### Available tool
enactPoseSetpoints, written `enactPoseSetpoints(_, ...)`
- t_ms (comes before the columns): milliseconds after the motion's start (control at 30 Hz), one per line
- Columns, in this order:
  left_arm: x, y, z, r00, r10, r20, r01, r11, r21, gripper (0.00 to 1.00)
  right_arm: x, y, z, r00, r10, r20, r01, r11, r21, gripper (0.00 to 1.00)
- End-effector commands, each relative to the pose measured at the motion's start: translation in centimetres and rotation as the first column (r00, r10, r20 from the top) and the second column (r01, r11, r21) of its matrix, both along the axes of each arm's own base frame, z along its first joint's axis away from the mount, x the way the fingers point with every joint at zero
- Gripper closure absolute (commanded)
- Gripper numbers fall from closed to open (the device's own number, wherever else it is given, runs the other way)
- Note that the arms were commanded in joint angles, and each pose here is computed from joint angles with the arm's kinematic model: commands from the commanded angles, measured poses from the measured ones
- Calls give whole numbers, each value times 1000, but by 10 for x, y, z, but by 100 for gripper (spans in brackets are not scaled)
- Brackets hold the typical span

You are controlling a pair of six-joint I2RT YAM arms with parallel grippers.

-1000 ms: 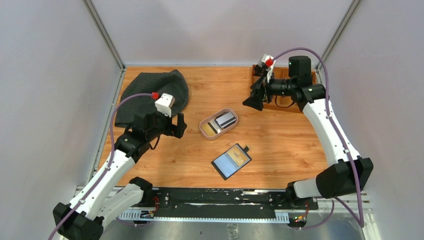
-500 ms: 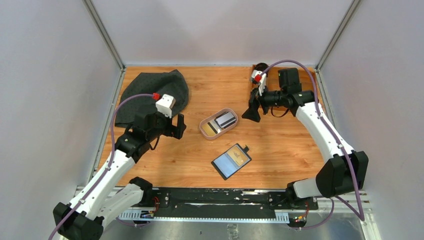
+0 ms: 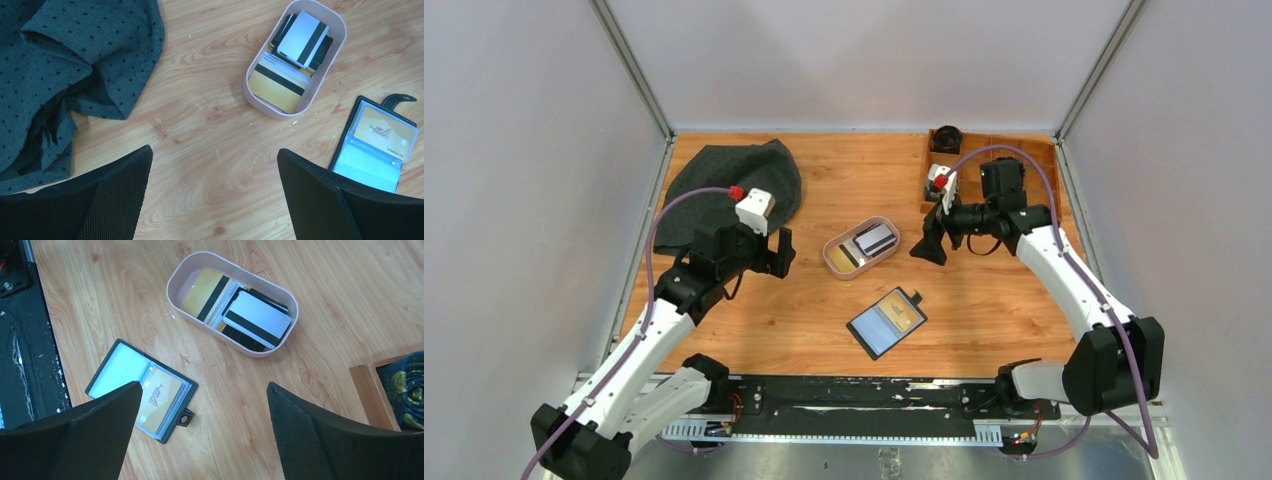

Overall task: Put the credit cards into the card holder
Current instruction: Close the card holder at the center of the board.

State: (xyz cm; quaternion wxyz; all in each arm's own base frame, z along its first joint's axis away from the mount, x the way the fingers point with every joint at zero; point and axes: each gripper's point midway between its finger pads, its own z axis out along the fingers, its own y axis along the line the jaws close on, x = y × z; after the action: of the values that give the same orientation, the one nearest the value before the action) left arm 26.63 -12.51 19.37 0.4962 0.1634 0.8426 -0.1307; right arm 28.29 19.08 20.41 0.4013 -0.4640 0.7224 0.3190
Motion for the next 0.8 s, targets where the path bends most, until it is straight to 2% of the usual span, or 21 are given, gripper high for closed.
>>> enactPoseSetpoints(0, 0, 4, -11, 1000, -4, -30, 5, 1000, 25, 0, -3, -2, -20, 1000, 14, 5, -14, 1000, -14, 1)
enactPoseSetpoints(133, -1, -2, -13, 999, -26, -43, 26, 1000, 7, 0, -9, -8, -56, 999, 12, -30, -13, 998, -56, 2)
enactPoseSetpoints(233, -6, -13, -10, 997, -56, -61, 52, 996, -66, 0, -18, -10, -75, 998, 54, -17, -55, 993, -106, 5)
enactPoseSetpoints(300, -14, -32, -6, 991, -86, -98, 64, 976, -206, 0, -29, -8, -88, 993, 118, 2, -116, 980, -163, 6)
enactPoseSetpoints(333, -19, -46, -6, 986, -116, -123, 72, 947, -314, 0, -36, -7, -95, 989, 145, 2, -142, 972, -187, 7)
enactPoseSetpoints(400, -34, -72, -9, 962, -190, -193, 65, 853, -518, 1, -48, -3, -106, 982, 188, -1, -183, 959, -218, 7)
enactPoseSetpoints(433, -41, -82, -10, 950, -218, -224, 44, 802, -596, 1, -51, -3, -110, 982, 189, -13, -187, 955, -228, 7)
enactPoseSetpoints(467, -48, -87, -17, 939, -224, -261, 12, 781, -624, 1, -51, -3, -113, 984, 175, -32, -178, 956, -232, 9)
enactPoseSetpoints(633, -86, -116, -44, 919, -179, -351, -85, 779, -621, 0, -47, -2, -129, 980, 103, -169, -147, 950, -275, 19)
enactPoseSetpoints(767, -106, -125, -81, 870, -113, -480, -227, 772, -593, 1, -53, 1, -141, 972, 108, -207, -171, 932, -318, 21)
